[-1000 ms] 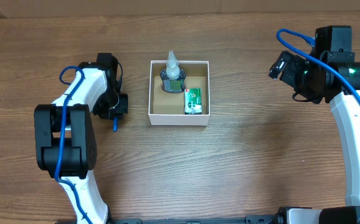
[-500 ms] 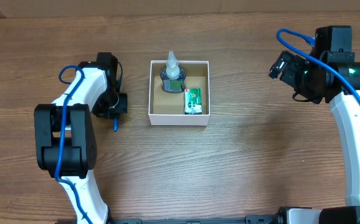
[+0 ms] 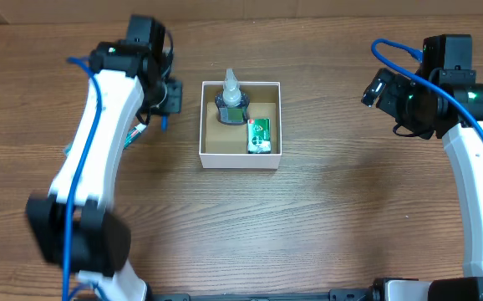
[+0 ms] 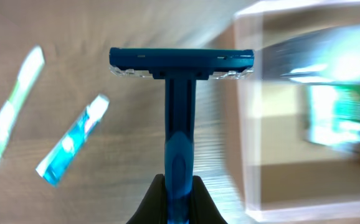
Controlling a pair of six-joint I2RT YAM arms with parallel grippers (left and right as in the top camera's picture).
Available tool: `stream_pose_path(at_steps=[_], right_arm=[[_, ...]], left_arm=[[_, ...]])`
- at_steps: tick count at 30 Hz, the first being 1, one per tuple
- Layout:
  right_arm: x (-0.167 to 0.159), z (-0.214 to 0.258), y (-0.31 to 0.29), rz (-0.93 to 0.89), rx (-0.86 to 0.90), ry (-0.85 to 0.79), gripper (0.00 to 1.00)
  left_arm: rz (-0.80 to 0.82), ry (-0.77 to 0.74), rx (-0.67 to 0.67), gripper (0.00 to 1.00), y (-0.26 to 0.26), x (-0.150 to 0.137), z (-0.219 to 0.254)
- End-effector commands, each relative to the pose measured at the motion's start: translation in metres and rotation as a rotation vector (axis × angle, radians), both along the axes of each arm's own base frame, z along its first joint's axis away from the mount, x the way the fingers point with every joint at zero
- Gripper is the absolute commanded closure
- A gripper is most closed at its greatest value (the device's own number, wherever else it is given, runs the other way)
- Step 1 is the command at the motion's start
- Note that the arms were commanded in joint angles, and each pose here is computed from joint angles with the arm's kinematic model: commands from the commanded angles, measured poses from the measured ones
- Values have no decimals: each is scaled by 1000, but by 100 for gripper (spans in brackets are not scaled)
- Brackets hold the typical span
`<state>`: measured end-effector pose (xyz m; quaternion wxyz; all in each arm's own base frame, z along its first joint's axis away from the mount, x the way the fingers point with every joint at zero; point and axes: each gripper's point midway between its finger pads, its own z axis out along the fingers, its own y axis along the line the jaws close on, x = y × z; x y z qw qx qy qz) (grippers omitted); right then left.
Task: Pack container
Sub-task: 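Carry the razor with the left gripper and drop it into the box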
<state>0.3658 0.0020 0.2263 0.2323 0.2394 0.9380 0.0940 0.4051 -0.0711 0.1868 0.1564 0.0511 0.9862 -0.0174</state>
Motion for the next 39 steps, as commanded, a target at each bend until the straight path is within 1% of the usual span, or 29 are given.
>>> stream_pose_path(at_steps=[1, 5, 7, 9, 12, 16, 21, 23, 24, 25, 26, 27, 28, 29, 30, 32, 34, 35, 39], right_arm=[[1, 1, -3, 11, -24, -11, 0], [1, 1, -3, 14, -26, -10, 0], [0, 1, -3, 14, -26, -9, 0], [0, 1, -3, 14, -25, -9, 0], [0, 1, -3, 14, -25, -8, 0], [0, 1, -3, 14, -25, -9, 0], [0, 1, -3, 13, -25, -9, 0], [0, 1, -3, 14, -25, -9, 0], [0, 1, -3, 13, -25, -9, 0], [0, 1, -3, 14, -25, -9, 0], [0, 1, -3, 14, -25, -9, 0], [0, 1, -3, 14, -25, -9, 0], [0, 1, -3, 13, -25, -9, 0], [0, 0, -3, 13, -25, -6, 0], [0, 0, -3, 14, -25, -5, 0], [-1, 0, -3, 14, -25, -3, 0], [-1, 0, -3, 14, -25, -1, 0], [-2, 0, -3, 14, -25, 1, 0], [-3, -1, -3, 14, -26, 9, 0]], left_arm=[[-326, -197, -2, 96, -56, -21, 67], [-576, -273, 45, 96, -97, -28, 75], [-660, -289, 64, 96, -114, -25, 69], [-705, -290, 73, 96, -126, -19, 59], [-733, -237, 63, 96, -141, -9, 28], [-775, -98, -15, 96, -161, -19, -16], [-790, -2, 17, 96, -168, -26, -50], [-791, 11, 38, 96, -167, -26, -55], [-790, 12, 46, 94, -166, -26, -55], [-786, 11, 49, 69, -165, -26, -54], [-783, 5, 54, 55, -164, -26, -52], [-778, -3, 58, 44, -163, -25, -48], [-747, -24, 78, 30, -158, -22, -41], [-707, -51, 109, 10, -149, -17, -32], [-680, -67, 128, 7, -144, -14, -24], [-599, -99, 162, 6, -129, -10, -7], [-504, -133, 184, 1, -110, -8, 13], [-457, -151, 182, 0, -101, -8, 23], [-175, -218, 117, 0, -42, -10, 67]])
